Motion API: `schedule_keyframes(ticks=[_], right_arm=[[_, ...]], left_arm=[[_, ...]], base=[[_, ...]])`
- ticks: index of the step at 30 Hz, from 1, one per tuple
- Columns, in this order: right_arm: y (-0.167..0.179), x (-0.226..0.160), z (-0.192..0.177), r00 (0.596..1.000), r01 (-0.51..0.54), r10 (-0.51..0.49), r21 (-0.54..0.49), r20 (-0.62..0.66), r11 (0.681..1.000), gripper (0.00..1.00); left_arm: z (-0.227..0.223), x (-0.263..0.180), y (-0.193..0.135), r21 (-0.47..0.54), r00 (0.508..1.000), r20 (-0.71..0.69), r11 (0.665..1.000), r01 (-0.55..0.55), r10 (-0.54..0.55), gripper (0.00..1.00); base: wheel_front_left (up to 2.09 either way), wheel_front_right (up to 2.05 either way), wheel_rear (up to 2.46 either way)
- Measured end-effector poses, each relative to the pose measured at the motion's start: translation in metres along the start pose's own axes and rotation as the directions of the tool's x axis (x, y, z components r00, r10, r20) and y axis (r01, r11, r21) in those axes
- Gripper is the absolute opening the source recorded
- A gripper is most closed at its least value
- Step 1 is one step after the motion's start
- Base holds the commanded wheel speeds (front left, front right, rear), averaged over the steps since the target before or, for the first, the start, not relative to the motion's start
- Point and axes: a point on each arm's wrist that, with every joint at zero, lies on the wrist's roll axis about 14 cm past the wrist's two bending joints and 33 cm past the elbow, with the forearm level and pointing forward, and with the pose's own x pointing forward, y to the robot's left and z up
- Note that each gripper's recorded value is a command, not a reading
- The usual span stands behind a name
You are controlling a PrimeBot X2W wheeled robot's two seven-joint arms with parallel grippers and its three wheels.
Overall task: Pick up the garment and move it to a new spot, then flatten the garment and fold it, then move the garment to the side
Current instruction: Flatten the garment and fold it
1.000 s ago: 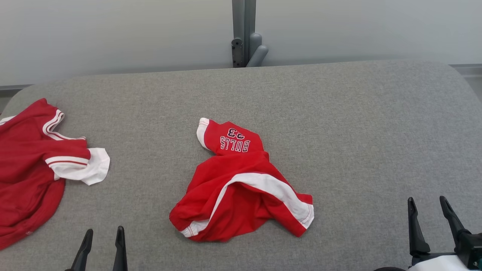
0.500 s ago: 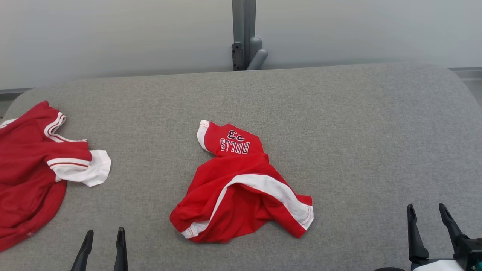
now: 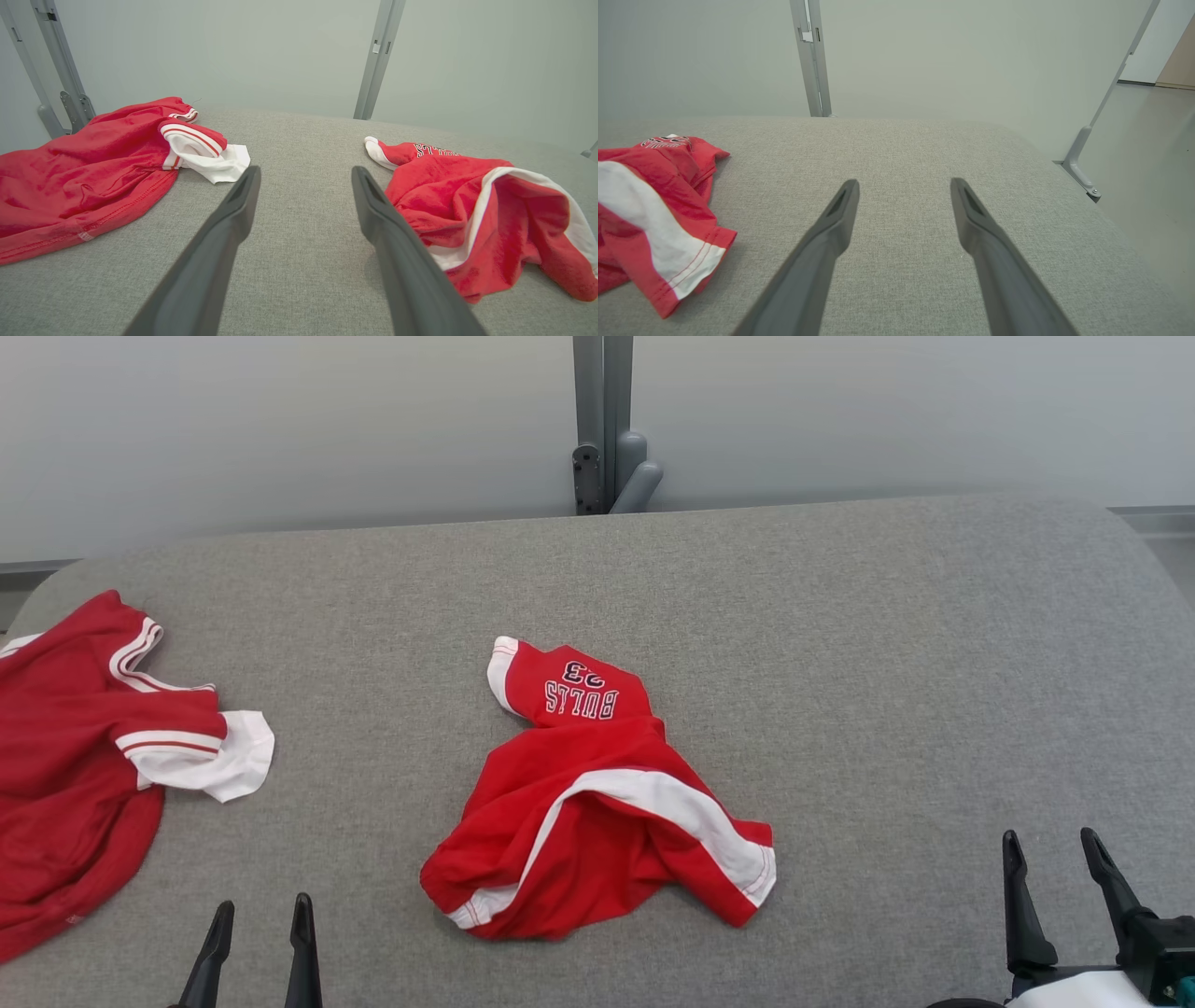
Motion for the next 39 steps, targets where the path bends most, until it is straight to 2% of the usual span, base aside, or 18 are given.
schedule_keyframes(ticks=[17, 19, 21, 24, 27, 34, 39], right_arm=[[0.003, 0.000, 0.006, 1.000, -0.008, 0.008, 0.003, 0.022, 1.000, 1.00], [0.006, 0.002, 0.013, 0.999, -0.013, 0.011, 0.040, 0.046, 0.999, 1.00], [0.011, 0.004, 0.014, 0.998, -0.018, 0.011, 0.124, 0.055, 0.992, 1.00], [0.040, -0.001, -0.011, 0.996, -0.072, 0.081, 0.259, -0.024, 0.963, 1.00], [0.063, -0.003, -0.030, 0.974, -0.131, 0.187, 0.354, -0.129, 0.926, 1.00], [0.108, -0.003, -0.042, 0.883, -0.207, 0.392, 0.533, -0.260, 0.820, 1.00], [0.124, 0.002, -0.047, 0.848, -0.198, 0.448, 0.614, -0.284, 0.764, 1.00]], left_arm=[[0.001, -0.001, 0.000, -0.004, 1.000, 0.004, 1.000, 0.000, 0.000, 1.00], [-0.006, -0.003, 0.001, -0.023, 1.000, -0.017, 1.000, -0.006, 0.005, 1.00], [-0.023, -0.008, 0.003, -0.072, 0.997, -0.067, 0.997, -0.026, 0.021, 1.00], [-0.063, -0.020, -0.003, -0.127, 0.976, -0.217, 0.991, -0.030, 0.002, 1.00], [-0.082, -0.019, -0.011, -0.183, 0.944, -0.328, 0.983, -0.023, -0.039, 1.00], [-0.092, -0.012, -0.051, -0.404, 0.888, -0.430, 0.914, -0.028, -0.163, 1.00], [-0.092, -0.007, -0.060, -0.437, 0.875, -0.445, 0.899, -0.026, -0.192, 1.00]], base=[[0.00, 0.00, 0.00], [0.00, 0.00, 0.00], [0.00, 0.00, 0.00], [0.00, 0.00, 0.00], [0.00, 0.00, 0.00], [0.00, 0.00, 0.00], [0.00, 0.00, 0.00]])
